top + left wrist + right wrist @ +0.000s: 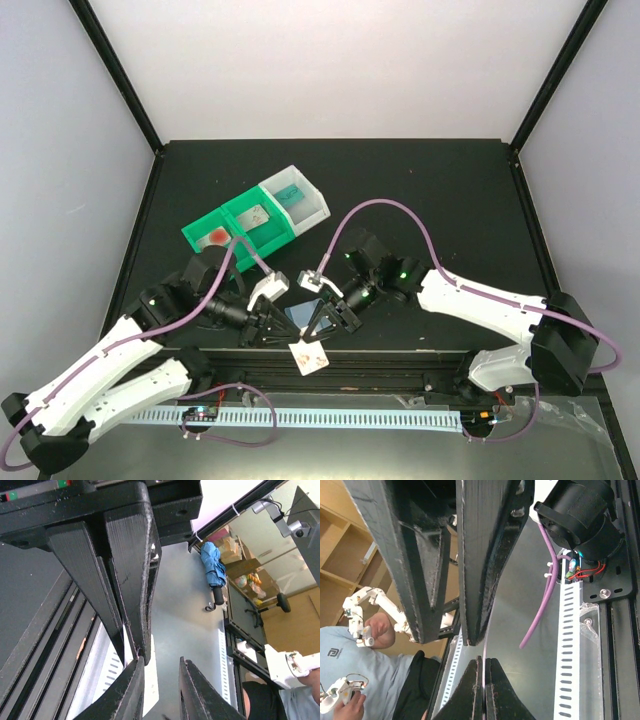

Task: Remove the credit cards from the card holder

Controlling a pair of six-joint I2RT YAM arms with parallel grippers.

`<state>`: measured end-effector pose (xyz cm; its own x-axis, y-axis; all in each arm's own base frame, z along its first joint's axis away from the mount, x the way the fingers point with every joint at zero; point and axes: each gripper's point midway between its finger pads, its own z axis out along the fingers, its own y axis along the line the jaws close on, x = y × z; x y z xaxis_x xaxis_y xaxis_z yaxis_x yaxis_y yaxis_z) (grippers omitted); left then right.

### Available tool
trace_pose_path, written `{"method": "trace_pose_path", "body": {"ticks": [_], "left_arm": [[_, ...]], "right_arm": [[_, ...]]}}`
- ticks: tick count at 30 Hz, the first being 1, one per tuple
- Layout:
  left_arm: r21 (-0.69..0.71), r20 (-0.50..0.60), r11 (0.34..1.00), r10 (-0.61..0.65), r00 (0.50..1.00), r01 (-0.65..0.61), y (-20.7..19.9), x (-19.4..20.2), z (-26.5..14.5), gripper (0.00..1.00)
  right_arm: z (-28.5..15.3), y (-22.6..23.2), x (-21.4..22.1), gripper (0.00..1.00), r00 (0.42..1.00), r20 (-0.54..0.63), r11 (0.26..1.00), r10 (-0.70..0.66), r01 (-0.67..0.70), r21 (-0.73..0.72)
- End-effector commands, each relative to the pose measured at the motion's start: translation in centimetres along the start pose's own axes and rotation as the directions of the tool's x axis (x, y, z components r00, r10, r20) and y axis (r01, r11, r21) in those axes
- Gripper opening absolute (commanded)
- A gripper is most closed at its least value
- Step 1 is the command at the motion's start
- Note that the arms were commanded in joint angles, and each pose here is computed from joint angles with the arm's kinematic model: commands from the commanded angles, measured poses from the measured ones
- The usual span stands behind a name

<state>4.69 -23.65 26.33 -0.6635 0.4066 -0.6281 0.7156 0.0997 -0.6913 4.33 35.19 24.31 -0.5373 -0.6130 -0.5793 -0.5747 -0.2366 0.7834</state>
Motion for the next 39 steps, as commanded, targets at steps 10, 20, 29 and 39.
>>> {"method": "trace_pose_path", "body": {"ticks": [10,20,29,39], "left_arm": [[-0.129,0.015,0.991,-0.032,0.999,0.033,1.8,-0.1,-0.5,0.29],[-0.109,-0.012,0.994,-0.035,0.999,0.033,1.6,0.3,-0.4,0.14],[-0.09,-0.014,0.995,-0.037,0.999,0.036,1.6,1.3,-0.3,0.02],[-0.055,-0.014,0.997,-0.048,0.999,0.048,1.4,1.4,0.0,0.04]], "right_arm": [[-0.2,1.4,0.1,0.01,0.997,-0.006,0.996,-0.08,0.08,-0.024],[-0.2,1.2,-0.5,0.01,0.997,0.01,0.997,-0.08,0.08,-0.02],[-0.1,0.7,-0.6,0.01,0.998,0.023,0.998,-0.061,0.061,-0.003],[-0.3,1.5,-0.7,0.01,0.997,0.031,0.997,-0.077,0.077,-0.015]]}}
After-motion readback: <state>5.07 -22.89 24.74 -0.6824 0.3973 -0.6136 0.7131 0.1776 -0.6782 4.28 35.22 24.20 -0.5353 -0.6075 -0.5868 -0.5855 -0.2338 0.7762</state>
